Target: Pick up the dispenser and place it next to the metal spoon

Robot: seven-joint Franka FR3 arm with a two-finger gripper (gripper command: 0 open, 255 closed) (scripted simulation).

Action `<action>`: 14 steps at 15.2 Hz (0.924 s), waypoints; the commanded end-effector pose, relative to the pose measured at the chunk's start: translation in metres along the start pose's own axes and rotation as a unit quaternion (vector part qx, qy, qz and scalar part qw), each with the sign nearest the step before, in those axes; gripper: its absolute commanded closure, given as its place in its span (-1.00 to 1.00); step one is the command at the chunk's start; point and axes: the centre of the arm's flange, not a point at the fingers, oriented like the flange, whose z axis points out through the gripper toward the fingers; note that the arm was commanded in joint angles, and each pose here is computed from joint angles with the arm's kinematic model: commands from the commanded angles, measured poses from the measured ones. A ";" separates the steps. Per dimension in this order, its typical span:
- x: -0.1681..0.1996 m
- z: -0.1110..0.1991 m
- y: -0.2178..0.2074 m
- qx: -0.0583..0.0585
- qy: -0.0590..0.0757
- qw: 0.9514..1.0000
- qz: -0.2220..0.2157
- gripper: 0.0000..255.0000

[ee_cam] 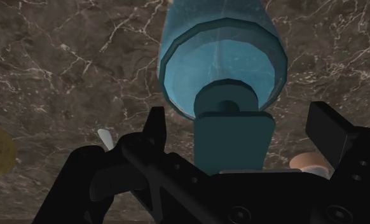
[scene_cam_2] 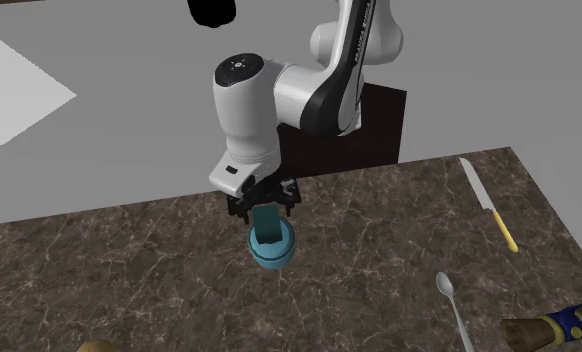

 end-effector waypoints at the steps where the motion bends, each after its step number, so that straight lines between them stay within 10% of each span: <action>1: 0.000 0.001 0.000 0.000 0.000 1.000 0.000 -1.00; 6: 0.000 0.001 0.000 0.000 0.000 1.000 0.000 -1.00; 7: 0.000 0.001 0.000 0.000 0.000 1.000 0.000 1.00; 14: 0.000 0.001 0.000 0.000 0.000 1.000 0.000 1.00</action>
